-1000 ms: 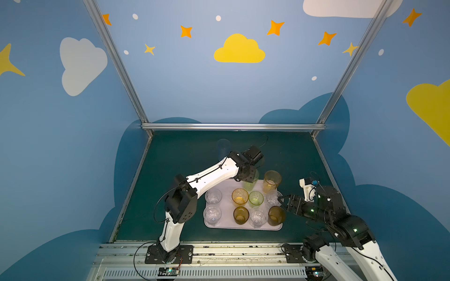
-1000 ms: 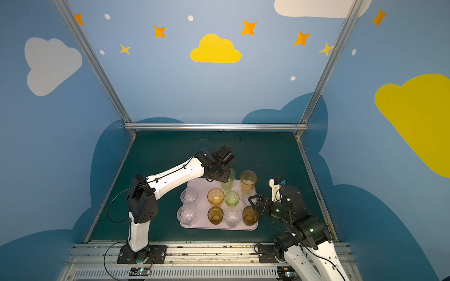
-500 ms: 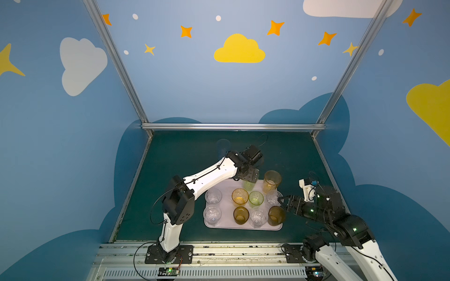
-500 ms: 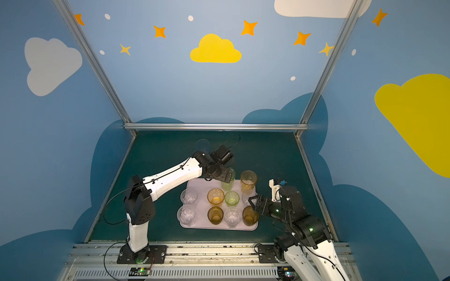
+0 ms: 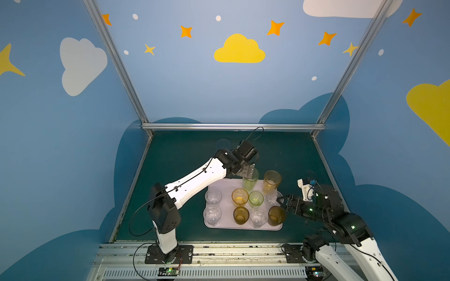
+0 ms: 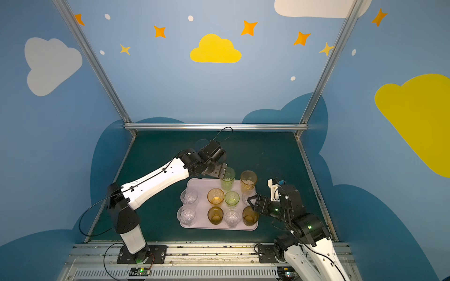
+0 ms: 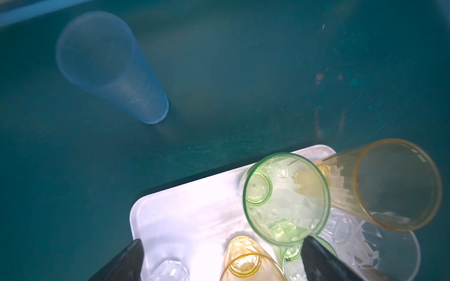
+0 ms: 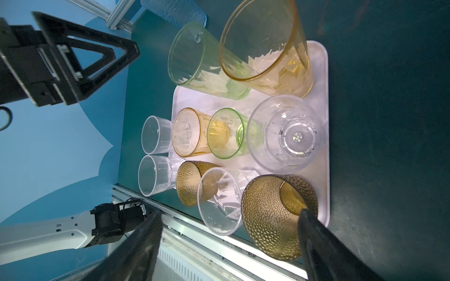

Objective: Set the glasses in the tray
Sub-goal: 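Withdraw the left gripper toward the robot while the right gripper rises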

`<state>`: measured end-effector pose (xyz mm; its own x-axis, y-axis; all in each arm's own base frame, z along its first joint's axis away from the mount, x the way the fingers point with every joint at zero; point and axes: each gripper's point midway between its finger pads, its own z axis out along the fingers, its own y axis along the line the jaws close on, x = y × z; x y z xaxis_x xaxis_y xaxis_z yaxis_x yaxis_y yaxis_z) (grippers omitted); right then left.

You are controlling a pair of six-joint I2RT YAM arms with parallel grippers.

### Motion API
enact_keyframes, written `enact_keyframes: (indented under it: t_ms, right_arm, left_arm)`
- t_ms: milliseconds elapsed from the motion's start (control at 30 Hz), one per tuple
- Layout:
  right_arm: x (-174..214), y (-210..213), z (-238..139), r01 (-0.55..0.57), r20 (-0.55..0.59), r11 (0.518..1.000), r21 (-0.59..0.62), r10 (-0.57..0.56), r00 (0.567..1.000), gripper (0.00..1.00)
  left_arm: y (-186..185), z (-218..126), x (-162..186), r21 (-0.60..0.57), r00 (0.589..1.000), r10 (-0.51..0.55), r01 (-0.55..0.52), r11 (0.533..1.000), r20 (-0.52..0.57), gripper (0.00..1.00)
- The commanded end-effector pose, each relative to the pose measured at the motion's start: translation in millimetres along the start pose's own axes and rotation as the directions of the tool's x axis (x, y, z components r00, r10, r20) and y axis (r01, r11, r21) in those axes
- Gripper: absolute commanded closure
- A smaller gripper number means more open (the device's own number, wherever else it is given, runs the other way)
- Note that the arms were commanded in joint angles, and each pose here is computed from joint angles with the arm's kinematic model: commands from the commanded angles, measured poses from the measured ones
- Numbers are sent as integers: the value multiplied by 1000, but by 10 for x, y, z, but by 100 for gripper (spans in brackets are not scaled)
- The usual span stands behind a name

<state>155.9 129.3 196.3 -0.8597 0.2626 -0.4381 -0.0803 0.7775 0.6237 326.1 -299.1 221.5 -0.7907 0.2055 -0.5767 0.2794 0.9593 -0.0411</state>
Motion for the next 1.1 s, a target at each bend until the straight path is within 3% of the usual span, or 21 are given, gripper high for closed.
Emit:
enact_keyframes:
  t_ms: [0,267,467,767,1067]
  right_arm:
    - [-49,76,29,7,-5,1000,-27,-7,1000,14]
    - [-192,206,48,5,16,998,-58,-4,1000,14]
    - [-426,283,117,-4,91,997,-75,11,996,14]
    - [-757,397,378,-6,96,999,-49,10,995,14]
    - [-961,618,498,27,135,1000,-11,-25,991,14]
  left_arm:
    - [64,-250,-75,25,997,-40,39,999,71,0]
    - [313,-649,113,110,970,-149,130,985,194,0]
    - [729,-859,424,83,935,-247,233,969,255,0]
    - [1159,-1055,908,77,896,-343,335,939,283,0]
    - [1352,-1095,1226,80,899,-354,346,935,258,0]
